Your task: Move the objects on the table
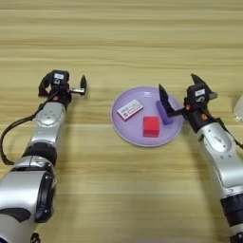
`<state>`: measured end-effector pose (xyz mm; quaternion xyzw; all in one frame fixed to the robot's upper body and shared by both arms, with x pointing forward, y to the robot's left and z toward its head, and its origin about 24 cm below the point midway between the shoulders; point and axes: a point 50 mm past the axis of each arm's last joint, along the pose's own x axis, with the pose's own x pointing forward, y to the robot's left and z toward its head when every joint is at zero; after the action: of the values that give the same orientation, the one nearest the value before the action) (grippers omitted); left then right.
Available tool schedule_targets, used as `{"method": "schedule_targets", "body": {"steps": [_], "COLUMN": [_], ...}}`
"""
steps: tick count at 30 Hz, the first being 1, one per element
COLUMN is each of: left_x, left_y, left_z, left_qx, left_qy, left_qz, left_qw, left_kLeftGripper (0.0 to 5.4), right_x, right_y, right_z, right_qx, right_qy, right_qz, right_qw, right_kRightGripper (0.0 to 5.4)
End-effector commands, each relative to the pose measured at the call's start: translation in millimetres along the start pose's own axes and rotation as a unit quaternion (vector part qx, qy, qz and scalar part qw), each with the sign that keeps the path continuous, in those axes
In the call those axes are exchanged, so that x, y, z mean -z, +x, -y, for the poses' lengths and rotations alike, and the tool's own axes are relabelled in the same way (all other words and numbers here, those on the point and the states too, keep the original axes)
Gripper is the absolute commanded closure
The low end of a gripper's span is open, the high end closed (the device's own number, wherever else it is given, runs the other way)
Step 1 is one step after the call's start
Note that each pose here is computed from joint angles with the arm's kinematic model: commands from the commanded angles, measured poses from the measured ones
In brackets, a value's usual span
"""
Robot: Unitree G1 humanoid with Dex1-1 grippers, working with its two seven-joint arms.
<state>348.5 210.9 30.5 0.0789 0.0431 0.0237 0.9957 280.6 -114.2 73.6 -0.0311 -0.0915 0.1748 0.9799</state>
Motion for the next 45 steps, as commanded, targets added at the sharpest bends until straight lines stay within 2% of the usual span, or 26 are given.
{"method": "schedule_targets", "body": {"steps": [1,8,12,19,31,45], "left_x": [2.2,9.5,9.4,8.3,7.8,8.0], "left_y": [0.4,-5.0,-5.5,-5.1,-4.8,-4.6], "left_z": [8.0,17.5,17.8,16.2,17.9,20.2], "left_qx": [0.012,0.024,0.022,0.02,0.022,0.025], "left_qy": [-0.007,-0.018,-0.02,-0.021,-0.02,-0.018], "left_qz": [-0.007,-0.012,-0.01,-0.007,-0.007,-0.008], "left_qw": [0.9999,0.9995,0.9995,0.9996,0.9995,0.9995], "left_kLeftGripper": [0.02,0.02,0.02,0.02,0.02,0.02], "right_x": [5.0,6.2,6.3,15.6,28.6,38.5], "right_y": [-2.6,-7.5,-9.5,-12.3,-12.4,-13.2], "right_z": [-14,-28,-32,-41,-41,-41], "right_qx": [-0.044,-0.098,-0.117,-0.139,-0.138,-0.139], "right_qy": [0.016,0.03,0.05,0.036,0.021,0.042], "right_qz": [-0.013,-0.013,-0.015,-0.041,-0.078,-0.116], "right_qw": [0.999,0.995,0.992,0.989,0.987,0.983], "right_kRightGripper": [0.0,0.0,0.0,0.0,0.0,0.0]}}
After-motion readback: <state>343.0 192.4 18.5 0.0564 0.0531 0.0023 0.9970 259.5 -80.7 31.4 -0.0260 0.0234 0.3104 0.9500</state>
